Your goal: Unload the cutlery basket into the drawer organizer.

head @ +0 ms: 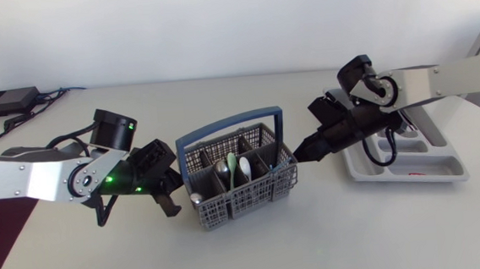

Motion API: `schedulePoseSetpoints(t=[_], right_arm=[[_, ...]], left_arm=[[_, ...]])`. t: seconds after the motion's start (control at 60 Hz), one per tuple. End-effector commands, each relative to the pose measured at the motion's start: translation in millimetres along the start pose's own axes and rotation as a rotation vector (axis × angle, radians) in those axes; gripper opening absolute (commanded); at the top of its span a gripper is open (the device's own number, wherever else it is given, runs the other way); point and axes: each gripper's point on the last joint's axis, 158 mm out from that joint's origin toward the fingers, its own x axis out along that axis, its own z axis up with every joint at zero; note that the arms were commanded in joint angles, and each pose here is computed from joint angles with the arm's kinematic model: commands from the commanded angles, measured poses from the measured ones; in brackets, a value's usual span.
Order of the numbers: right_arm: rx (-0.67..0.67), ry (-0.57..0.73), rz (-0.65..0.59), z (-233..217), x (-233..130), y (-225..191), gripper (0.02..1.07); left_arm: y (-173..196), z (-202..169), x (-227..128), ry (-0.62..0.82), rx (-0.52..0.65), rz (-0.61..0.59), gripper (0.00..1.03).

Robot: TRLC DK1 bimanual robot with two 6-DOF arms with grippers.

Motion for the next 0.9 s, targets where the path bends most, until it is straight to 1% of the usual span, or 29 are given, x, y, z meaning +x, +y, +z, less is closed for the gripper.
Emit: schedulePoseSetpoints(t=[0.0,0.217,0.35,0.45,0.55,0.617,0.65,0.7,0.85,0.883], right_arm=[[-0.018,0.004,0.033,-14.7,0.1,15.3,0.14],[-0.005,-0.006,0.016,-24.9,-3.5,17.6,0.14],[-0.005,-0.016,0.001,-20.3,0.3,17.2,0.14],[-0.024,-0.016,-0.041,-15.0,5.8,15.7,0.14],[-0.033,-0.015,-0.089,-14.3,5.3,9.4,0.15],[-0.015,-0.037,-0.121,-14.5,-5.2,-1.2,0.16],[-0.003,-0.044,-0.13,-15.4,-9.4,-5.8,0.19],[0.009,-0.057,-0.146,-16.1,-16.4,-11.7,0.29],[0.017,-0.091,-0.178,-14.9,-35.3,-17.3,0.54],[0.017,-0.099,-0.183,-13.5,-39.2,-16.7,0.58]], left_arm=[[10.7,32.9,5.9,-0.067,0.029,0.01,0.1],[27.1,52.5,18.4,-0.087,0.029,0.02,0.1],[34.5,60.7,23.5,-0.095,0.031,0.025,0.1],[38.3,61.3,26.1,-0.093,0.024,0.027,0.1],[43.0,58.7,22.1,-0.085,-0.004,0.031,0.1],[52.1,52.4,7.1,-0.061,-0.058,0.041,0.11],[55.8,50.3,0.5,-0.052,-0.082,0.045,0.11],[58.0,47.0,-14.0,-0.032,-0.115,0.042,0.15],[55.2,59.3,-63.7,-0.042,-0.226,0.043,0.17],[53.0,62.3,-73.8,-0.042,-0.256,0.042,0.17]])
